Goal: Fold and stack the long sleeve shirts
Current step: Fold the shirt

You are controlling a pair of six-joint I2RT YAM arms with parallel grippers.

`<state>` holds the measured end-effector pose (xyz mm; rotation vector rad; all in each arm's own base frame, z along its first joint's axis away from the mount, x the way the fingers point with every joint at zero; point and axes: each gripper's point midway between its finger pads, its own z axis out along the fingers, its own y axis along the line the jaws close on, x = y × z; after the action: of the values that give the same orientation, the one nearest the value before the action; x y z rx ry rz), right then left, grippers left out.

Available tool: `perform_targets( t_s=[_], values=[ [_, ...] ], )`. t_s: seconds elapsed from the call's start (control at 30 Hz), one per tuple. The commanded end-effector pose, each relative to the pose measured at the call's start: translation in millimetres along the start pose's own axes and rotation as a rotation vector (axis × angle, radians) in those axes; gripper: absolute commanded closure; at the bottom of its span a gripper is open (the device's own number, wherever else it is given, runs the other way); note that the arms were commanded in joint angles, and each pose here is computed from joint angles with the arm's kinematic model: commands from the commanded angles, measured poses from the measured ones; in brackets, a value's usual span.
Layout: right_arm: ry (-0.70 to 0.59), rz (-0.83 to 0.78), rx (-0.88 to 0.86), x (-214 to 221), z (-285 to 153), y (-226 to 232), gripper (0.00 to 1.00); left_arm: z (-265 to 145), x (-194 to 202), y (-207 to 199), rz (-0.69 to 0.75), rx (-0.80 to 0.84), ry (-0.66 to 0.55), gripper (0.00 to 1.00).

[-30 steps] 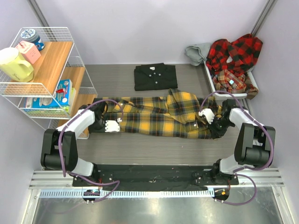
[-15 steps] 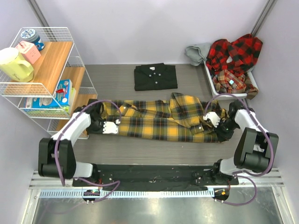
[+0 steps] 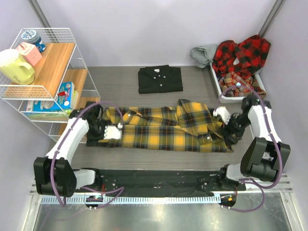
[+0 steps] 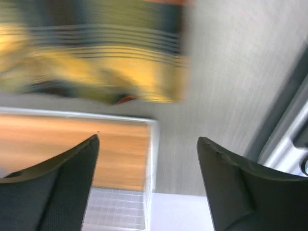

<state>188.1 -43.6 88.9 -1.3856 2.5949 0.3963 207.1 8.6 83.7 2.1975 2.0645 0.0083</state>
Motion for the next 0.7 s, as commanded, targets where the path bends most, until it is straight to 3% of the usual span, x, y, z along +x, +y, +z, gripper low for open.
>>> perform_targets(
  t_s=[0.0, 0.17, 0.33, 0.5, 0.67],
  values=[
    [-0.282, 0.085, -0.002, -64.1, -40.3, 8.0, 0.21, -49.2, -49.9, 41.1, -0.187, -0.133, -0.268, 0.01],
    [-0.295, 0.231, 0.051, -77.6, -21.4, -13.6, 0.20, -109.7, -90.6, 94.8, -0.449, -0.323, -0.534, 0.00],
    [-0.300, 0.371, 0.046, -81.2, 0.5, -36.5, 0.21, -162.5, -124.8, 121.3, -0.472, -0.498, -0.811, 0.00],
    [-0.274, 0.482, 0.037, -76.8, 13.3, -43.4, 0.21, -177.2, -128.6, 127.1, -0.648, -0.535, -0.918, 0.00],
    [-0.259, 0.543, -0.019, -74.9, 24.9, -35.5, 0.25, -170.1, -140.2, 119.5, -0.651, -0.427, -0.948, 0.00]
  ],
)
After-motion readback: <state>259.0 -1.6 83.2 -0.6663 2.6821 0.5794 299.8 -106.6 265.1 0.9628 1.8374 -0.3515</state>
